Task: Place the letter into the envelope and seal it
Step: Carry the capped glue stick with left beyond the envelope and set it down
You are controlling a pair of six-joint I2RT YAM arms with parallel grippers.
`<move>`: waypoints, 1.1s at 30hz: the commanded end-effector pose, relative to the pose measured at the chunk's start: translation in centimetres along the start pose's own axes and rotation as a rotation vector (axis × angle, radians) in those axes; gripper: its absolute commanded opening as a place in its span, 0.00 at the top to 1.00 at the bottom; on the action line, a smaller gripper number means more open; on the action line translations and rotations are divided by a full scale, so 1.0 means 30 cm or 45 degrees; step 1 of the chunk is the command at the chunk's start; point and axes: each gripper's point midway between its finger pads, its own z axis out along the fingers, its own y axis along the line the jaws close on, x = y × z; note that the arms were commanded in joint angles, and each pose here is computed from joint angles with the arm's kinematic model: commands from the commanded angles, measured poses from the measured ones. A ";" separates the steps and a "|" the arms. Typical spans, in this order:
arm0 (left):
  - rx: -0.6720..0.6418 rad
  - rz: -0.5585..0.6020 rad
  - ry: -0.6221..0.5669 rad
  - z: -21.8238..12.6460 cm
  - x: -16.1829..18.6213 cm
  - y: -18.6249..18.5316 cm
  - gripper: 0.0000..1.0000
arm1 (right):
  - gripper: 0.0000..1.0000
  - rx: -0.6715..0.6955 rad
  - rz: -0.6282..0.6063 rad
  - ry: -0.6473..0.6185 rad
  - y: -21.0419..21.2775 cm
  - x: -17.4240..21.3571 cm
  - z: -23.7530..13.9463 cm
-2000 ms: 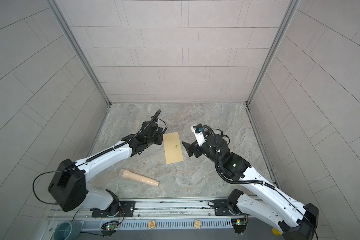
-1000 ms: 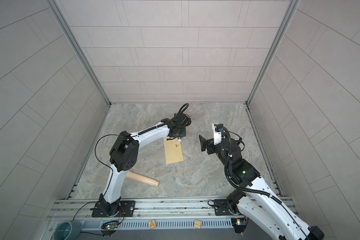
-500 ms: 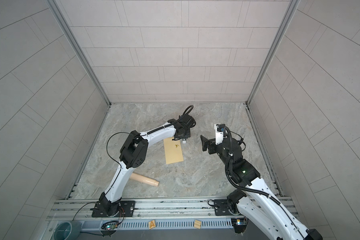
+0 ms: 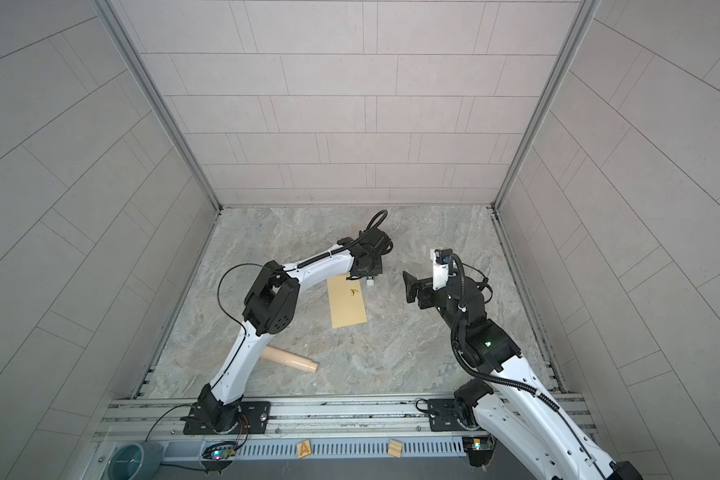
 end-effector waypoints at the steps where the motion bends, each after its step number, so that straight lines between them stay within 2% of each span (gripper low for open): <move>1: -0.055 0.012 0.057 0.059 0.054 0.023 0.78 | 0.00 -0.003 0.017 0.001 -0.004 0.008 -0.004; 7: -0.066 0.013 0.069 0.079 0.067 0.030 0.72 | 0.01 -0.003 0.024 0.007 -0.007 0.015 0.000; 16: -0.063 0.011 0.072 0.074 0.071 0.028 0.57 | 0.00 -0.003 0.028 0.017 -0.012 0.022 0.004; 21: -0.050 0.007 0.060 0.055 0.060 0.023 0.52 | 0.00 -0.008 0.034 0.019 -0.011 0.025 0.004; 27: -0.032 0.000 0.021 0.016 0.035 0.017 0.47 | 0.00 -0.012 0.041 0.021 -0.010 0.027 0.005; 33: 0.030 0.004 -0.087 -0.112 -0.041 -0.003 0.40 | 0.01 -0.007 0.041 0.025 -0.015 0.029 0.009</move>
